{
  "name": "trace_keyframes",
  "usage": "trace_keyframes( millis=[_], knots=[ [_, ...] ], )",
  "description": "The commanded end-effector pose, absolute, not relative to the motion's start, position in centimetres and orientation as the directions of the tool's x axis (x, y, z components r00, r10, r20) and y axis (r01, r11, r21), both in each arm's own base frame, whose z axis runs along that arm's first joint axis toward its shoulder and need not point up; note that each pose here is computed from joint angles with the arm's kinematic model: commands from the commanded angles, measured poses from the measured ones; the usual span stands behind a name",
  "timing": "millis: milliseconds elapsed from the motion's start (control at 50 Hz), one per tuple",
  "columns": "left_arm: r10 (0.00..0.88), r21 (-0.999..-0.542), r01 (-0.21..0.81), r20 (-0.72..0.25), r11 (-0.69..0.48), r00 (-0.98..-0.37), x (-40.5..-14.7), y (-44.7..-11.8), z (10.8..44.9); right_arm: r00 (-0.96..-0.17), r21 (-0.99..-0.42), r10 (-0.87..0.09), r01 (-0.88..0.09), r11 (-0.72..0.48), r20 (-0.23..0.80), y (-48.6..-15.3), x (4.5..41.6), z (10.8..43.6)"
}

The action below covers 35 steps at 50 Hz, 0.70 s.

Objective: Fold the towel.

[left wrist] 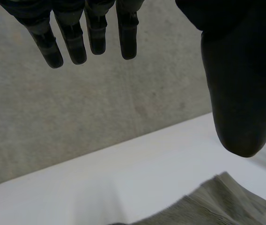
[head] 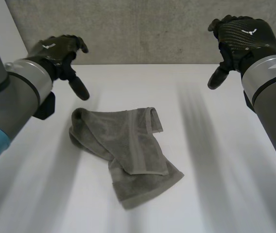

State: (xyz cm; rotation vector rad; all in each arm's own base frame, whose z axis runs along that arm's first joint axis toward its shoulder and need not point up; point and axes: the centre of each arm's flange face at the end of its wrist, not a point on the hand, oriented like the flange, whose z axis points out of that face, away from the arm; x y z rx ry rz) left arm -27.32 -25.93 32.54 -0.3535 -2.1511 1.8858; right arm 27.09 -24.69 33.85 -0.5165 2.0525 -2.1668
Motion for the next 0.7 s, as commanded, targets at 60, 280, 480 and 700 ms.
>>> trace_keyframes(
  millis=[60,280,480,700],
  knots=[
    [0.318,-0.996,-0.013,0.041,0.091,-0.947,-26.2,-26.17,33.96,-0.946,-0.985,-0.272,-0.168,-0.047,0.174,-25.8,25.74,34.14],
    [0.323,-0.996,-0.012,0.041,0.091,-0.946,-26.29,-25.99,33.98,-0.948,-0.985,-0.268,-0.171,-0.025,0.172,-26.25,25.1,34.17],
    [0.324,-0.996,-0.013,0.043,0.093,-0.945,-26.28,-25.94,33.94,-0.949,-0.985,-0.263,-0.171,-0.028,0.173,-26.28,25.07,34.31],
    [0.337,-0.995,-0.007,0.041,0.1,-0.941,-26.49,-25.73,33.68,-0.935,-0.983,-0.306,-0.181,-0.028,0.181,-25.86,25.7,34.04]
  ],
)
